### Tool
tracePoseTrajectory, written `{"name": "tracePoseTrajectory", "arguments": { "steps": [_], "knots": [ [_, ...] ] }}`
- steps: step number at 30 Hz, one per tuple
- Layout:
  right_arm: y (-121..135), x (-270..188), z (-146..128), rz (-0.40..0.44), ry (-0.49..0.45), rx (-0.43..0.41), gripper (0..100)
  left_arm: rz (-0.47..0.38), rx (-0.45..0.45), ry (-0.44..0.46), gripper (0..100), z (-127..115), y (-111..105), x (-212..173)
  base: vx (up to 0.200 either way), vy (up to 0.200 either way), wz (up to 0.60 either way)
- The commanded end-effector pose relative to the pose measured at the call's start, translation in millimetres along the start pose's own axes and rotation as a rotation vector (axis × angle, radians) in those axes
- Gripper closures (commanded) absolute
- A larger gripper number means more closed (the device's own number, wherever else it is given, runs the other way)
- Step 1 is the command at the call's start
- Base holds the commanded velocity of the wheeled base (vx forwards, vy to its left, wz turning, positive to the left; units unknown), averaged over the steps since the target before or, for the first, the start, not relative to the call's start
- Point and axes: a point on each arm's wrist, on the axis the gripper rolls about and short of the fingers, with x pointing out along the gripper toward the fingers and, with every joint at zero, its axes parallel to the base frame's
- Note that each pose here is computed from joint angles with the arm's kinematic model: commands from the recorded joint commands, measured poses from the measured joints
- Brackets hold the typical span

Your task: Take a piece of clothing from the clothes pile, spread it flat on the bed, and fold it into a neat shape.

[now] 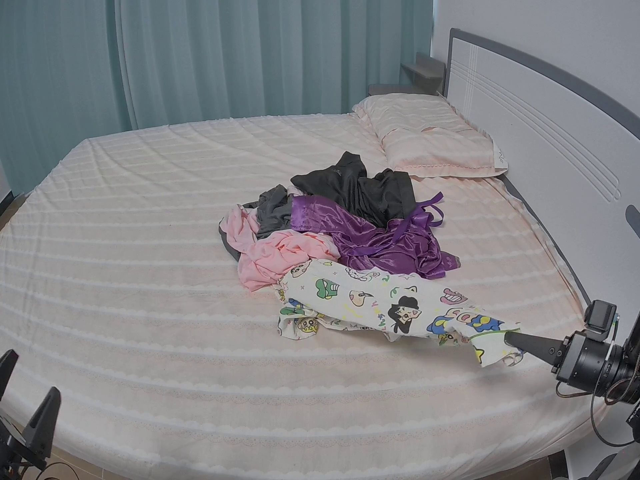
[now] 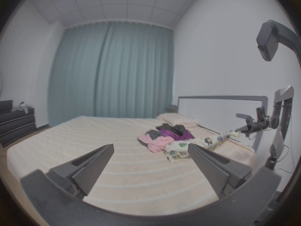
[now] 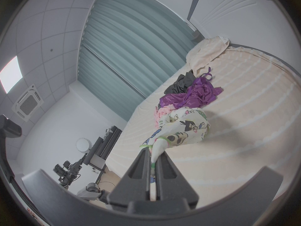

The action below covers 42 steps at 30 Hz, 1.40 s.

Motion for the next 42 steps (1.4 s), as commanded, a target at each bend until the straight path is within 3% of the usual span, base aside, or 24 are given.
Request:
{"name": "tracePoseTrajectory", "arguments": {
  "steps": [1, 2, 6, 10, 15, 21, 23, 27, 33, 42],
  "knots": [
    [6, -19, 19, 0.069, -0.097, -0.022, 100, -0.241, -0.01, 0.279, 0, 10, 1, 52, 0.0, 0.0, 0.0],
    [10, -15, 31, 0.081, -0.128, -0.037, 100, -0.357, 0.056, 0.426, 0, 1, -2, 82, 0.0, 0.0, 0.0],
    [4, -2, 36, 0.062, -0.11, -0.022, 100, -0.445, 0.093, 0.573, 0, -17, -13, 126, 0.0, 0.0, 0.0],
    [3, 11, 50, 0.061, -0.128, -0.025, 100, -0.487, 0.109, 0.623, 0, -34, -25, 157, 0.0, 0.0, 0.0],
    [16, 19, 78, 0.106, -0.207, -0.073, 100, -0.496, 0.188, 0.701, 0, -77, -56, 200, 0.0, 0.0, 0.0],
    [26, 23, 93, 0.149, -0.246, -0.104, 100, -0.44, 0.205, 0.652, 0, -116, -81, 232, 0.0, 0.0, 0.0],
    [40, 22, 102, 0.195, -0.279, -0.132, 100, -0.368, 0.179, 0.599, 0, -134, -98, 246, 0.0, 0.0, 0.0],
    [59, 29, 106, 0.261, -0.285, -0.14, 100, -0.331, 0.131, 0.542, 0, -153, -121, 259, 0.0, 0.0, 0.0],
    [78, 38, 110, 0.312, -0.292, -0.141, 100, -0.291, 0.114, 0.437, 0, -159, -141, 284, 0.0, 0.0, 0.0],
    [92, 43, 116, 0.343, -0.276, -0.142, 100, -0.226, 0.091, 0.348, 0, -168, -158, 318, 0.0, 0.0, 0.0]
  ]
}}
